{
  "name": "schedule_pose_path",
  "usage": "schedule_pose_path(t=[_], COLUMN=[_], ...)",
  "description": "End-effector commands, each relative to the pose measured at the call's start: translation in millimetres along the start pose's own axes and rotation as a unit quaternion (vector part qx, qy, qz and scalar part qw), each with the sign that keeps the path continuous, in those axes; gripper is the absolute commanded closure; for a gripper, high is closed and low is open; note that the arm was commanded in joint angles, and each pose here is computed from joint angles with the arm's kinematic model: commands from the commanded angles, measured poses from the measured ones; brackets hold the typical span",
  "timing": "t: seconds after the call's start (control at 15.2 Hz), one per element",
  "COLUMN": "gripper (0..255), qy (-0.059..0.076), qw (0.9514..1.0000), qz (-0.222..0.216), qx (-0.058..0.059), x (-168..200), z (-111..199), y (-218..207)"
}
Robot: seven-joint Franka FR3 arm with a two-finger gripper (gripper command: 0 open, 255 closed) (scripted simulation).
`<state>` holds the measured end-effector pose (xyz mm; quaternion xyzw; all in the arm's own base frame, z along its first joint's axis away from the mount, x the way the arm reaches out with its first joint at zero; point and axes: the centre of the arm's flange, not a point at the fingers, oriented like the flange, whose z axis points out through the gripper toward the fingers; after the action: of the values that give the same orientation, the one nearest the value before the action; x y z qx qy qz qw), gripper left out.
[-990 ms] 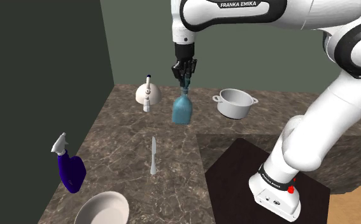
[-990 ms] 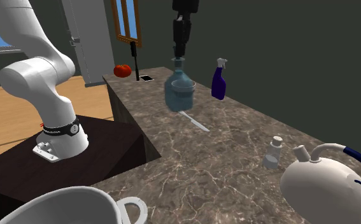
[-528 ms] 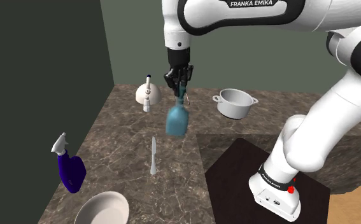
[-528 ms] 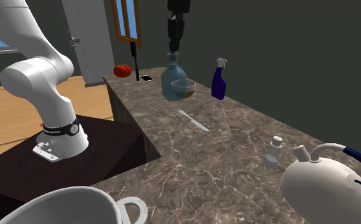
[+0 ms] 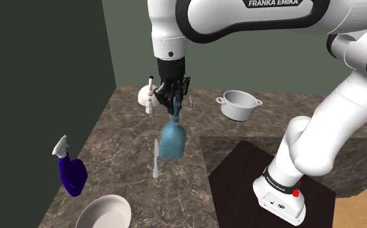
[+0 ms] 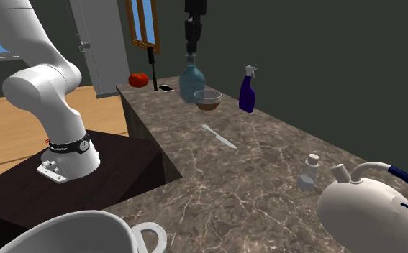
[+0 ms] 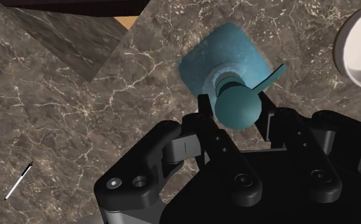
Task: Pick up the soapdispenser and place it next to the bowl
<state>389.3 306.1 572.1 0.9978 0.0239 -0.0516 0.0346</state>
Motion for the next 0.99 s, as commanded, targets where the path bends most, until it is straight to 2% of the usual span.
schedule_pose_path(t=[0.0,0.92], gripper=[255,255], qy=[0.000,0.000], qw=[1.0000,1.0000], qz=[0.001,0.001], qx=[0.000,0.000], x=[-10.6,-89.1], z=[0.3,-2.8], y=[-22.6,-189.9])
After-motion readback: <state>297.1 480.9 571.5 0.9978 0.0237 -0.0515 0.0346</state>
